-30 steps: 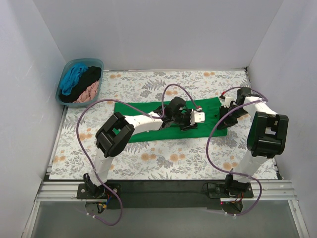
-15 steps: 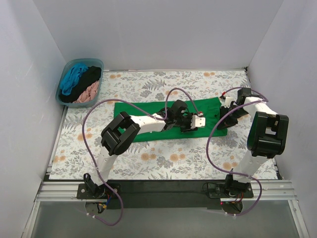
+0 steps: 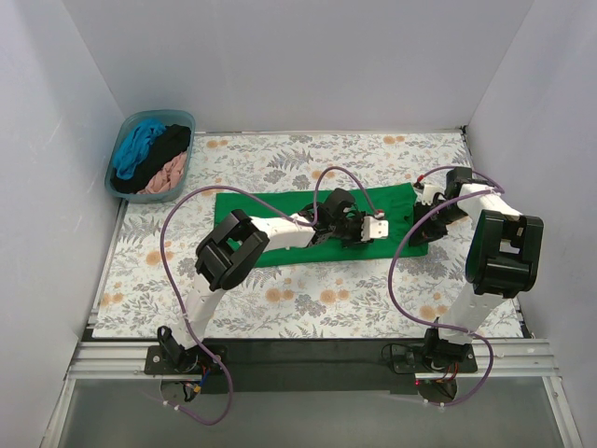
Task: Fold and stack the t-shirts
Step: Fold the tshirt
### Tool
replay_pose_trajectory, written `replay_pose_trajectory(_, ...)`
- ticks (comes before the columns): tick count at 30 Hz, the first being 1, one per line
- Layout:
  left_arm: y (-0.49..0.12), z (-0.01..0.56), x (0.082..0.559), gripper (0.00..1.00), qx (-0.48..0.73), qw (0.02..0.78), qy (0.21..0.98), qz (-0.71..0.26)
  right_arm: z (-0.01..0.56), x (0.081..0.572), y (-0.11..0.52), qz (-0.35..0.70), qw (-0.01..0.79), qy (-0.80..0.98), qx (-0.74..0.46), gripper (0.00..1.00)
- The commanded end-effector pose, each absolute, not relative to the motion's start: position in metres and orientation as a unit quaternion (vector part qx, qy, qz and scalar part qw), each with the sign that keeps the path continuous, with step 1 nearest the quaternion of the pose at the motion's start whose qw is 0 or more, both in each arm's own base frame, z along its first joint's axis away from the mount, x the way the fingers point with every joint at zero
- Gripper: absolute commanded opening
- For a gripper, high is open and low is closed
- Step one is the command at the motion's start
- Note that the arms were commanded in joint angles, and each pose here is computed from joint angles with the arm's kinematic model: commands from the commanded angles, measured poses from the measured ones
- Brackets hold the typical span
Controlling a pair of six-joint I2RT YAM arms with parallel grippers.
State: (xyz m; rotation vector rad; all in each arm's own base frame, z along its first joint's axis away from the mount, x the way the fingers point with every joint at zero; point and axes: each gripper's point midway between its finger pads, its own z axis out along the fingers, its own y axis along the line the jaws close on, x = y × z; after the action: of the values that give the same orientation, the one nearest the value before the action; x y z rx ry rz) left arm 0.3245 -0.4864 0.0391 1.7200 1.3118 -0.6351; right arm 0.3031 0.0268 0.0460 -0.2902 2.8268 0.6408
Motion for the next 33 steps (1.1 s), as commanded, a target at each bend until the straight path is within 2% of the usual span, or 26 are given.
replay_pose_trajectory(1,-0.500,0.066,0.332,0.25,0.681,0.461,0.510,-0.253,0.049,0.302,0.028,0.224,0.122,0.961,-0.104,0.22)
replay_pose_trajectory(9,-0.498,0.064,0.334,0.09,0.681,0.461,0.512,-0.249,0.047,0.300,0.028,0.223,0.117,0.962,-0.104,0.21)
replay_pose_trajectory(15,-0.497,0.065,0.331,0.21,0.683,0.457,0.510,-0.254,0.046,0.301,0.028,0.225,0.117,0.962,-0.103,0.21)
replay_pose_trajectory(27,-0.495,0.045,0.335,0.23,0.685,0.443,0.521,-0.251,0.043,0.301,0.026,0.220,0.112,0.963,-0.105,0.21)
replay_pose_trajectory(33,-0.495,0.050,0.336,0.32,0.685,0.443,0.518,-0.256,0.040,0.300,0.025,0.219,0.107,0.964,-0.106,0.21)
